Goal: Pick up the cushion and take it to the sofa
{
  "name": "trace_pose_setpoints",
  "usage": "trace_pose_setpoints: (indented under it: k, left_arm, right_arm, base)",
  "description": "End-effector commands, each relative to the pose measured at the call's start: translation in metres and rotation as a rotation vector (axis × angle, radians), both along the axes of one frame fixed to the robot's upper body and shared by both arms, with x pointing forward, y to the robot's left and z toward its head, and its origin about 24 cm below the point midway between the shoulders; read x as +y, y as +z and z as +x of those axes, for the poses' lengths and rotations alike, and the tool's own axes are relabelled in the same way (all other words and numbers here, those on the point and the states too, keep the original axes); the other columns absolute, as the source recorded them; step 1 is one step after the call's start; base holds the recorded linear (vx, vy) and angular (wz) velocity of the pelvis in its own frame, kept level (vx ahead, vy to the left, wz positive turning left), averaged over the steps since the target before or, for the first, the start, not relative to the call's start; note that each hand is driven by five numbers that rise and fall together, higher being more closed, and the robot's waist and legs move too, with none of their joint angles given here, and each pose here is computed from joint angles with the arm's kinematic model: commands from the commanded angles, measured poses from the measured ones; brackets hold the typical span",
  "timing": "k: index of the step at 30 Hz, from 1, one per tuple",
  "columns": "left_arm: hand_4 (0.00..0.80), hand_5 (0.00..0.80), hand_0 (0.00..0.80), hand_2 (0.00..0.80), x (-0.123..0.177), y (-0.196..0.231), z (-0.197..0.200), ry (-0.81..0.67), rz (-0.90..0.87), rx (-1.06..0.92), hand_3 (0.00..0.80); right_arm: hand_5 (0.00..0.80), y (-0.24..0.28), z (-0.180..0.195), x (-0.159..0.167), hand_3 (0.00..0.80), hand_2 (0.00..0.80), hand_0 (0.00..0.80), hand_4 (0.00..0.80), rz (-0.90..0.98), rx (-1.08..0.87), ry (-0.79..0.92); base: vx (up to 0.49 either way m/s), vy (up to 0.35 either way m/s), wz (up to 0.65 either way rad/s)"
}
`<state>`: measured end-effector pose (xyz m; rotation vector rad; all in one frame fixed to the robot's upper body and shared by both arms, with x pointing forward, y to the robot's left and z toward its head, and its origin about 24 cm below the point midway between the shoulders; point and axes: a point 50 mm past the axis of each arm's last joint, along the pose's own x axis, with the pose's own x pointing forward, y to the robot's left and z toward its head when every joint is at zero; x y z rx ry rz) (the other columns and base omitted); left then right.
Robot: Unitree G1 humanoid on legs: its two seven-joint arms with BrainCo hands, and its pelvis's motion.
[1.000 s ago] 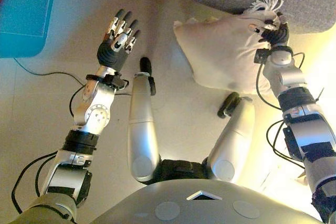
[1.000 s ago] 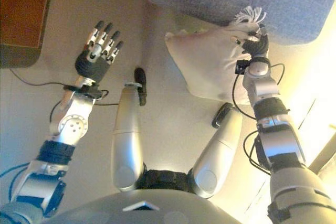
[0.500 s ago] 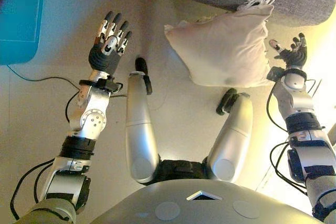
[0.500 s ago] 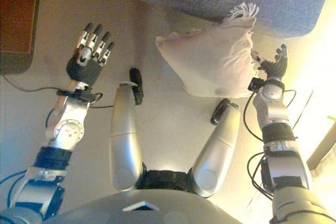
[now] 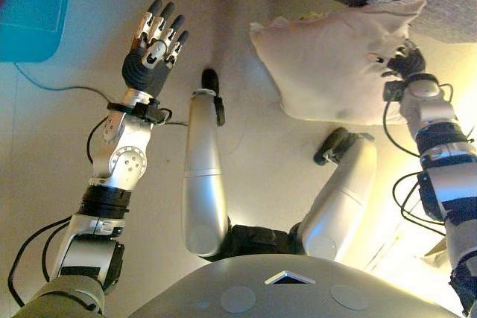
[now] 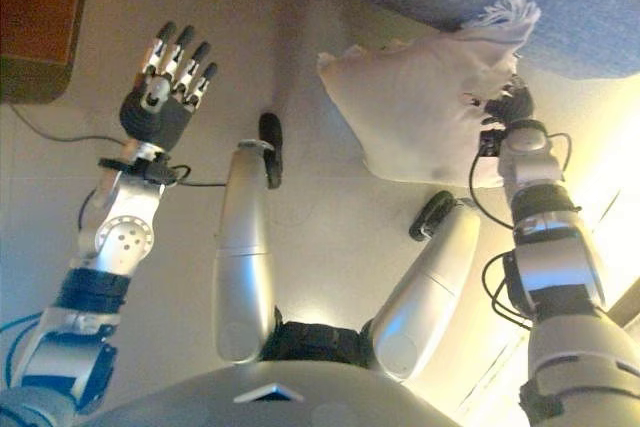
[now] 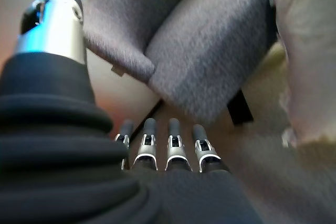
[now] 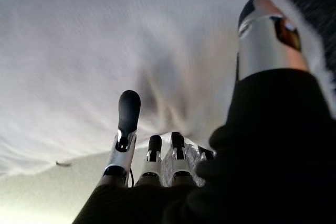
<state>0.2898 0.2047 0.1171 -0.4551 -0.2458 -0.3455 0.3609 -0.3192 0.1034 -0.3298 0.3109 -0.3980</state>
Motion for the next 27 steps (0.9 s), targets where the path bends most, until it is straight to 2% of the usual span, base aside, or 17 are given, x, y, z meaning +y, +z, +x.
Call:
trace_pose_setpoints:
  k: [1, 8, 14, 18, 25, 26, 27]
  left_arm:
    - [0.0, 0.0, 0.0, 0.0, -0.004, 0.004, 0.0, -0.035, -0.048, -0.049, 0.0]
    - [0.0, 0.0, 0.0, 0.0, -0.003, 0.008, -0.004, -0.062, -0.049, -0.062, 0.0]
    - [0.0, 0.0, 0.0, 0.0, -0.003, 0.009, -0.008, -0.078, -0.054, -0.067, 0.0]
    - [0.0, 0.0, 0.0, 0.0, -0.004, 0.011, -0.009, -0.089, -0.047, -0.068, 0.0]
    - [0.0, 0.0, 0.0, 0.0, -0.002, 0.012, -0.011, -0.102, -0.044, -0.068, 0.0]
    - [0.0, 0.0, 0.0, 0.0, -0.002, 0.012, -0.011, -0.1, -0.043, -0.067, 0.0]
    - [0.0, 0.0, 0.0, 0.0, -0.001, 0.012, -0.011, -0.102, -0.042, -0.065, 0.0]
  right_arm:
    - [0.0, 0.01, -0.013, -0.035, 0.0, 0.0, 0.0, 0.0, -0.061, 0.03, -0.158]
    - [0.0, 0.021, -0.032, -0.068, 0.0, 0.0, 0.0, 0.0, -0.084, 0.075, -0.417]
    - [0.0, 0.022, -0.048, -0.085, 0.0, 0.0, 0.0, 0.0, -0.089, 0.111, -0.564]
    - [0.0, 0.025, -0.043, -0.083, 0.0, 0.0, 0.0, 0.0, -0.083, 0.105, -0.474]
    - [0.0, 0.037, -0.011, -0.047, 0.0, 0.0, 0.0, 0.0, -0.133, 0.135, -0.021]
    - [0.119, 0.037, -0.008, -0.042, 0.119, 0.119, 0.119, 0.119, -0.137, 0.142, 0.033]
    - [0.731, 0.036, -0.005, -0.036, 0.731, 0.731, 0.731, 0.731, -0.134, 0.147, 0.082]
  base:
    - [0.029, -0.03, 0.09]
    - [0.04, -0.043, 0.12]
    - [0.024, -0.011, 0.05]
    - [-0.001, -0.032, 0.03]
    - [0.0, 0.0, 0.0]
    - [-0.011, -0.008, 0.03]
    - [-0.008, -0.005, 0.07]
